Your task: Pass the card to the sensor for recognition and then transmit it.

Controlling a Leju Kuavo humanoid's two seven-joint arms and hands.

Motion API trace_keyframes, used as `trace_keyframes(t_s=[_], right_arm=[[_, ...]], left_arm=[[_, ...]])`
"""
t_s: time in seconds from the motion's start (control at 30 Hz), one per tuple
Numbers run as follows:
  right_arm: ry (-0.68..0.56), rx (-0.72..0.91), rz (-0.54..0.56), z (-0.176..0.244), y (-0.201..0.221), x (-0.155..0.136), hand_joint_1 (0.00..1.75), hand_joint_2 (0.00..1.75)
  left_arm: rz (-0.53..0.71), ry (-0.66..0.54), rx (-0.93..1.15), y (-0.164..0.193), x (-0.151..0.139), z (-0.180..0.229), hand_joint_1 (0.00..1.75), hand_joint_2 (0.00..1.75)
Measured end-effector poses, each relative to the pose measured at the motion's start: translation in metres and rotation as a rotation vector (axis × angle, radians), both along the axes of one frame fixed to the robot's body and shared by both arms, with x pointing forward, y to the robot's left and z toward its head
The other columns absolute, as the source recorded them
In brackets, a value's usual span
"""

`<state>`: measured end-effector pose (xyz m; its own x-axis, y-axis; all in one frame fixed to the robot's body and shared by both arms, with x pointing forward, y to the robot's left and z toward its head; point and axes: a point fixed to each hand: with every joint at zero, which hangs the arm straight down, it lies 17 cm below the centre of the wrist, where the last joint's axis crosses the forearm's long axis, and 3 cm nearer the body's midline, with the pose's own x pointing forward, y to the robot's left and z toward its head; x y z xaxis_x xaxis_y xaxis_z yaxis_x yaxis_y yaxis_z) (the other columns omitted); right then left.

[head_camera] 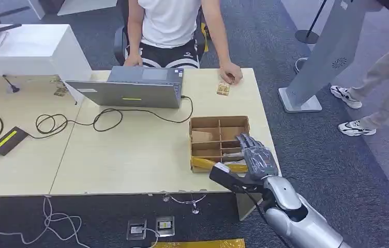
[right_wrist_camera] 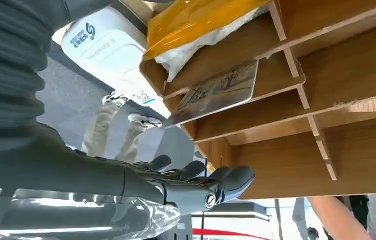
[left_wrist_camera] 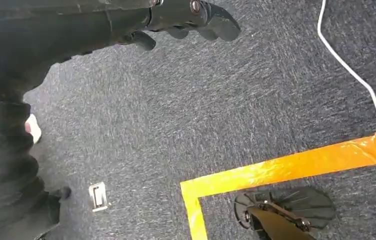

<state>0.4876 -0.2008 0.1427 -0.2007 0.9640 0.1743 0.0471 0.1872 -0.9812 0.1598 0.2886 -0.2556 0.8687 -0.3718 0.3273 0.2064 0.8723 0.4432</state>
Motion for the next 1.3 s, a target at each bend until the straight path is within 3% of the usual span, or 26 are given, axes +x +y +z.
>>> trace_keyframes(t_s=[0.03, 0.07, 0.13, 1.3], right_arm=[[0.000, 0.000, 0.000, 0.000, 0.000, 0.000, 0.02, 1.75], [0.000, 0.000, 0.000, 0.000, 0.000, 0.000, 0.35, 1.75], [0.000, 0.000, 0.000, 0.000, 0.000, 0.000, 1.75, 1.75], [-0.020, 0.015, 0.049, 0.010, 0.023, 0.009, 1.75, 1.75]], left_arm=[[0.000, 0.000, 0.000, 0.000, 0.000, 0.000, 0.00, 1.75], [0.000, 0.000, 0.000, 0.000, 0.000, 0.000, 0.00, 1.75], [0.000, 0.001, 0.001, 0.000, 0.000, 0.000, 0.00, 1.75], [-0.027, -0.002, -0.008, -0.004, 0.007, 0.001, 0.00, 1.75]])
